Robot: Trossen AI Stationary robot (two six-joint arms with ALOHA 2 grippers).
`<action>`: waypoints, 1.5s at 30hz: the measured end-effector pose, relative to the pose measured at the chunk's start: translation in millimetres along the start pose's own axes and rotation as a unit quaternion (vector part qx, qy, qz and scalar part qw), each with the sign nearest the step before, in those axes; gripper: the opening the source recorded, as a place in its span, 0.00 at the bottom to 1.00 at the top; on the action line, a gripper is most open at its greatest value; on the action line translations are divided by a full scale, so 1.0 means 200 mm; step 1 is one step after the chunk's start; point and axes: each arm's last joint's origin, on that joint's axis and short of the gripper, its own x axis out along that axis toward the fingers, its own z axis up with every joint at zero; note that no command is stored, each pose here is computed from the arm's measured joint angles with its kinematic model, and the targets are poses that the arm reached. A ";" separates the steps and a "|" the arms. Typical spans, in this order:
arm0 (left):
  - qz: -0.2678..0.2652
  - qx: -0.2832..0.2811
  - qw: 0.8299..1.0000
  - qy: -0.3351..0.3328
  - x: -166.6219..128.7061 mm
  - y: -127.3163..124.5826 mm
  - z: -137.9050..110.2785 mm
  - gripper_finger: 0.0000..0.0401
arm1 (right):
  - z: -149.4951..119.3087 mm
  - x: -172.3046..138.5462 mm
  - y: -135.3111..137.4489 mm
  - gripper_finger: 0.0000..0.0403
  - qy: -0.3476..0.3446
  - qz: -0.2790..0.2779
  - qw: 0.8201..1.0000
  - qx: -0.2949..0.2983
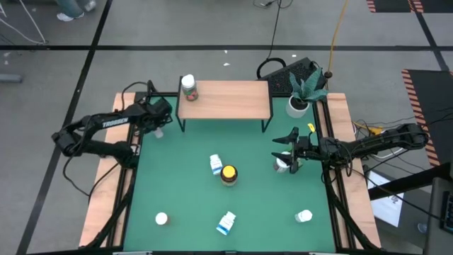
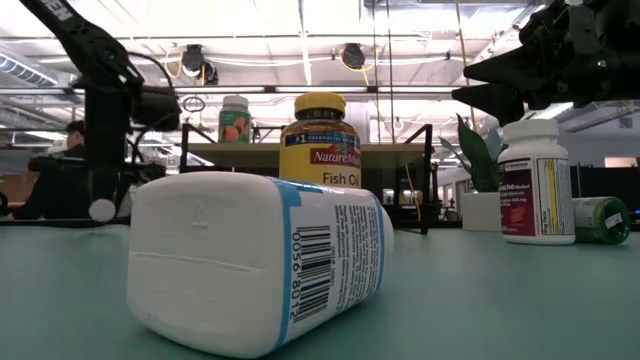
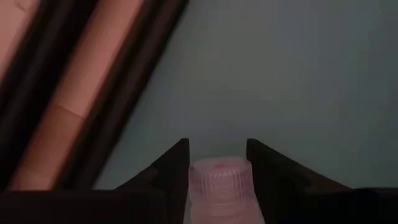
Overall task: Pick and place medicine bottles onto shelf by color
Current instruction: Put the transparent medicine bottle on the shelf
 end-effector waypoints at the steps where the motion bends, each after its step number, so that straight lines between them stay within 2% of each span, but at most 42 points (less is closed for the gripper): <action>1: -0.008 0.001 1.000 -0.006 -0.02 0.01 0.00 0.37 | 0.00 0.00 0.00 0.65 0.000 0.000 1.000 -0.001; 7: -0.071 0.032 0.996 -0.044 -0.13 0.05 0.03 0.38 | 0.02 0.00 0.00 0.65 -0.020 0.002 1.000 0.000; 18: -0.181 0.069 0.974 -0.120 -0.32 0.16 0.05 0.38 | 0.05 0.01 0.01 0.65 -0.055 0.006 0.998 0.008; 23: -0.258 0.105 0.946 -0.165 -0.41 0.16 0.04 0.38 | 0.04 0.07 0.02 0.65 -0.044 0.007 0.999 0.014; 27: -0.333 0.140 0.910 -0.205 -0.50 0.14 0.02 0.38 | 0.05 0.15 0.04 0.65 -0.017 0.004 1.000 0.009; 30: -0.389 0.185 0.869 -0.245 -0.57 0.14 0.00 0.38 | 0.04 0.20 0.06 0.65 0.002 0.007 1.000 0.007; 35: -0.476 0.242 0.783 -0.318 -0.71 0.17 -0.02 0.38 | 0.04 0.25 0.07 0.65 0.013 0.016 0.999 0.028; 37: -0.520 0.262 0.738 -0.341 -0.77 0.19 -0.03 0.38 | 0.06 0.27 0.08 0.65 0.006 0.022 0.999 0.034; 42: -0.630 0.310 0.605 -0.377 -0.91 0.21 -0.07 0.38 | 0.12 0.30 0.09 0.65 -0.016 0.032 0.999 0.039; 45: -0.675 0.328 0.540 -0.382 -0.96 0.20 -0.11 0.38 | 0.16 0.34 0.11 0.65 -0.028 0.049 0.998 0.035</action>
